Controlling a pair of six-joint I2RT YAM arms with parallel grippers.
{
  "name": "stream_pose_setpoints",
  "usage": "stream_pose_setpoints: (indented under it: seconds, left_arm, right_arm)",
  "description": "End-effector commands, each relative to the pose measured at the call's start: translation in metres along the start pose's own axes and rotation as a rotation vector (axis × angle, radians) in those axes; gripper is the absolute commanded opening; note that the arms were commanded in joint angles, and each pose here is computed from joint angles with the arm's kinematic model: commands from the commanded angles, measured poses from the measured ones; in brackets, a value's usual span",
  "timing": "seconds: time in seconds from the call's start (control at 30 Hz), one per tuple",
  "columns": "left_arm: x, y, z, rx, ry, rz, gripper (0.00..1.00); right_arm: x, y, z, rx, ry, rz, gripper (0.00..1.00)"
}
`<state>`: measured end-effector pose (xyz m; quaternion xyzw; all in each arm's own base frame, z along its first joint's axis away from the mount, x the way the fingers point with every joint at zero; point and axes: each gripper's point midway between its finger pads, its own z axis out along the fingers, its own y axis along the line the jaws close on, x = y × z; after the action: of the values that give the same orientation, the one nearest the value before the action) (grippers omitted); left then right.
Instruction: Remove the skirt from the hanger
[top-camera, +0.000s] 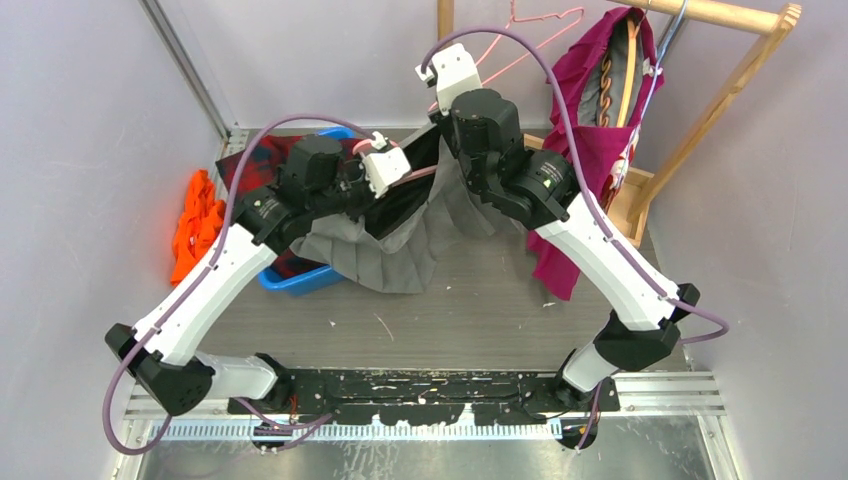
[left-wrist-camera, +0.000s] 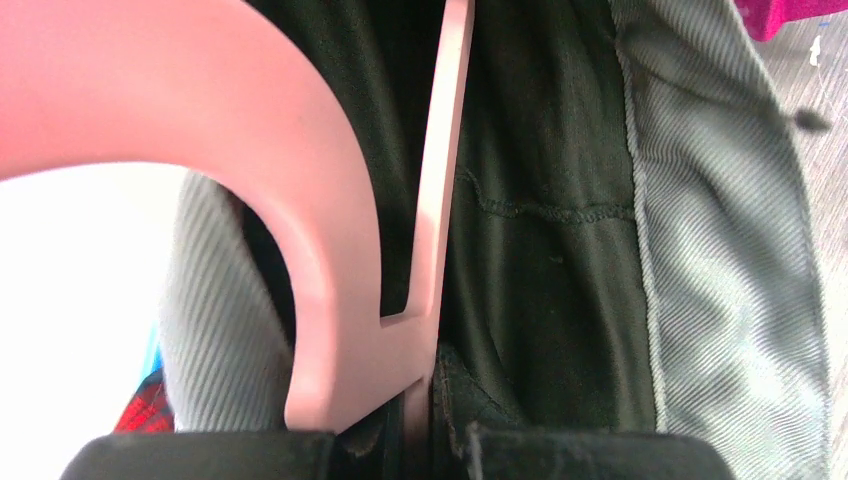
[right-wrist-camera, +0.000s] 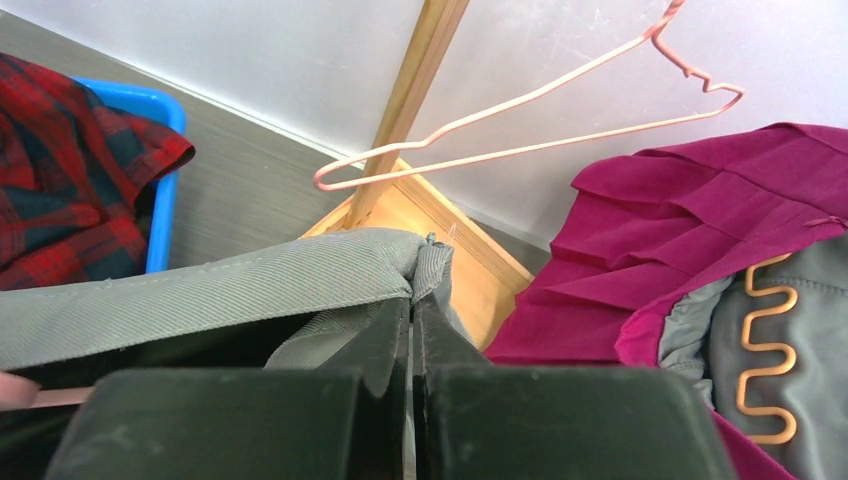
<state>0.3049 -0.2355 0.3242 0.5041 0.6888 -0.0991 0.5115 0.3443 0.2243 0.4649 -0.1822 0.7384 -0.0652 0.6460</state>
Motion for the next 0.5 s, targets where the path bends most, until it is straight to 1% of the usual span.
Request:
stream_pose_setpoints:
  seconds: [0.0, 0.17, 0.3, 0.47]
  left_arm:
    - [-0.019, 0.01, -0.041, -0.073, -0.058, 0.036, 0.0]
    - [-0.031, 0.029, -0.079, -0.184, -0.073, 0.066, 0.0]
    - [-0.023, 0.044, -0.1, -0.268, -0.016, 0.12, 0.0]
    - [-0.005, 0.057, -0.113, -0.343, 0.069, 0.17, 0.0]
  right_arm:
    - [-0.034, -0.039, -0.014, 0.114, -0.112, 0.062, 0.01]
    - [-0.022, -0.033, -0.006, 0.115, -0.087, 0.022, 0.01]
    - [-0.017, -0.036, -0.003, 0.126, -0.075, 0.014, 0.01]
    - [-0.01, -0.042, -0.002, 0.14, -0.064, 0.01, 0.01]
